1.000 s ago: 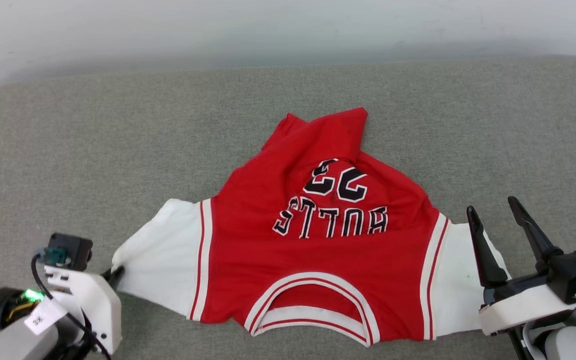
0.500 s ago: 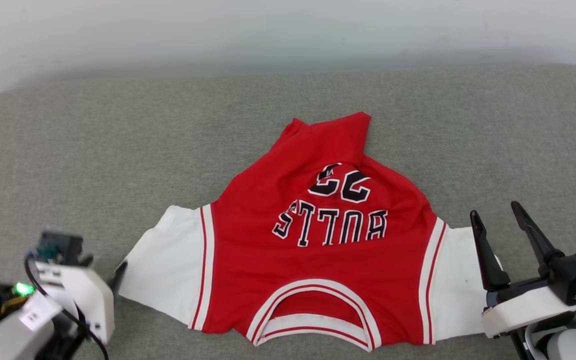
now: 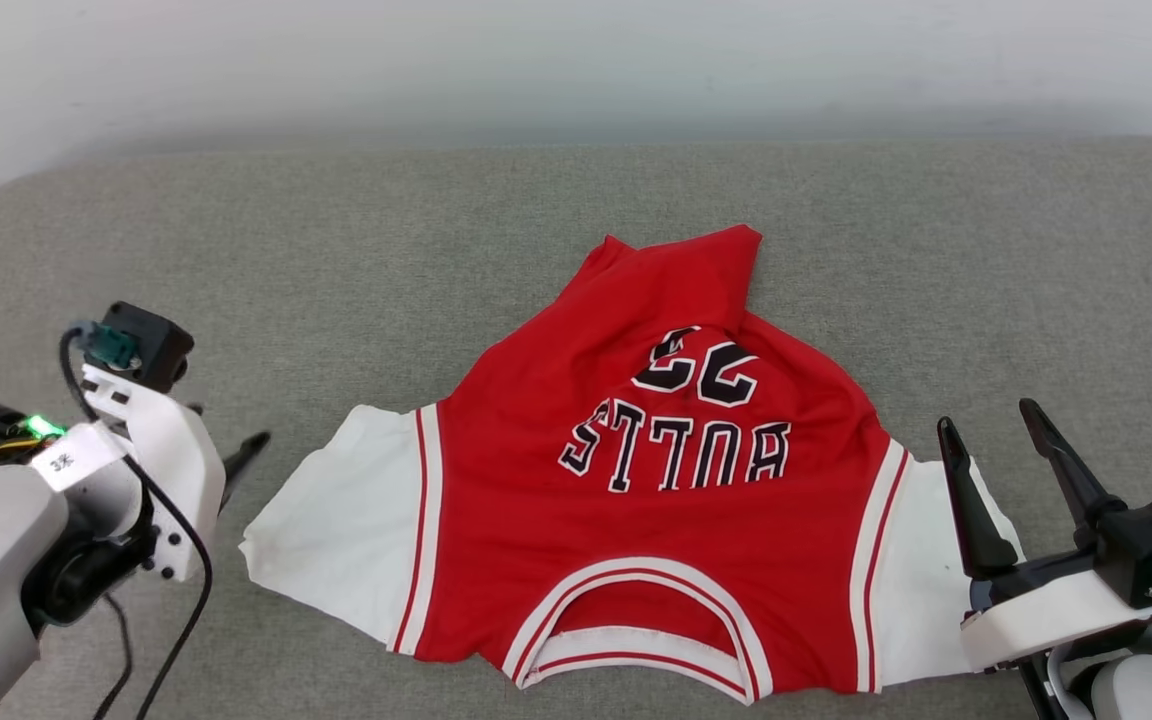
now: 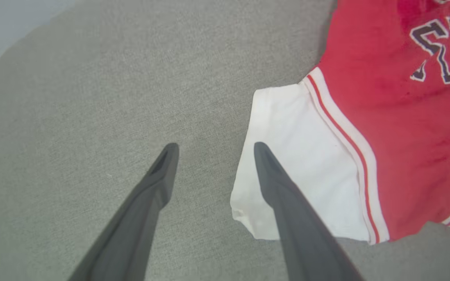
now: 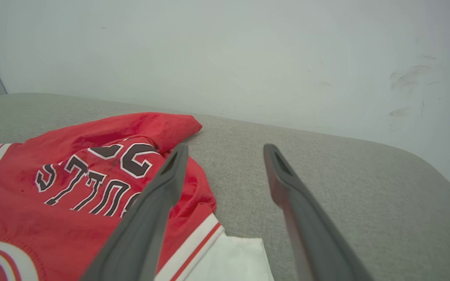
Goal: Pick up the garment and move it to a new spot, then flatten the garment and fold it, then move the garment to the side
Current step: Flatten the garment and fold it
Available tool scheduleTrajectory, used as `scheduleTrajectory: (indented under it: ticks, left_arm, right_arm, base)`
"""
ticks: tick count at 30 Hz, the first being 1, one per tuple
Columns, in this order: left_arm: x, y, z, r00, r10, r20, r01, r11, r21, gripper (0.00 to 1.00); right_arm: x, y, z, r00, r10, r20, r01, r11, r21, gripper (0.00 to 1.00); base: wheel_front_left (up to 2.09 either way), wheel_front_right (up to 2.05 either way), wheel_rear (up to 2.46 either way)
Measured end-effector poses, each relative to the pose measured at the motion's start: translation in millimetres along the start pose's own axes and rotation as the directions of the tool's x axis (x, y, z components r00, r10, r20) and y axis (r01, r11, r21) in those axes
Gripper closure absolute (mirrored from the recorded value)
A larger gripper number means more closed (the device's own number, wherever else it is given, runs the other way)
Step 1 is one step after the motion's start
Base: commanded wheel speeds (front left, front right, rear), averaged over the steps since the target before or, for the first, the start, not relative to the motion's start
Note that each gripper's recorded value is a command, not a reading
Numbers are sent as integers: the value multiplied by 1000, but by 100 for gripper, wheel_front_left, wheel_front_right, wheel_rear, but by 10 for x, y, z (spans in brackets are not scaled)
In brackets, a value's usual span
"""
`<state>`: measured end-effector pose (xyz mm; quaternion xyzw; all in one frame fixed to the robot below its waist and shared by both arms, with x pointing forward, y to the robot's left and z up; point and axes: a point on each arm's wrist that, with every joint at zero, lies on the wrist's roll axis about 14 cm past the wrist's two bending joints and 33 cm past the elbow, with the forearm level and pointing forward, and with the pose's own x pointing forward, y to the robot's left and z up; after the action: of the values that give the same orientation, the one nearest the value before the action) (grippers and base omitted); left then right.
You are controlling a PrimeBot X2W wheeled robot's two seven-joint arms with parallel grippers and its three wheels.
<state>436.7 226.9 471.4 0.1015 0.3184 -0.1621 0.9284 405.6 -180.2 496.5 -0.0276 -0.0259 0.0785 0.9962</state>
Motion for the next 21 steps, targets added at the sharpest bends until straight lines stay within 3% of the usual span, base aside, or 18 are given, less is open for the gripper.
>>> scheduleTrajectory:
  ticks: [10,21]
  left_arm:
    - [89,-71,-647,936,-77,-343,77,997,-16,0]
    - [250,-187,-1177,876,-122,-466,84,991,-101,0]
  right_arm:
    - [-45,-109,-48,999,-33,-16,33,999,-4,0]
    - [-21,-190,-98,998,-53,-28,53,999,-9,0]
  base:
    - [0,0,0]
    - [0,0,0]
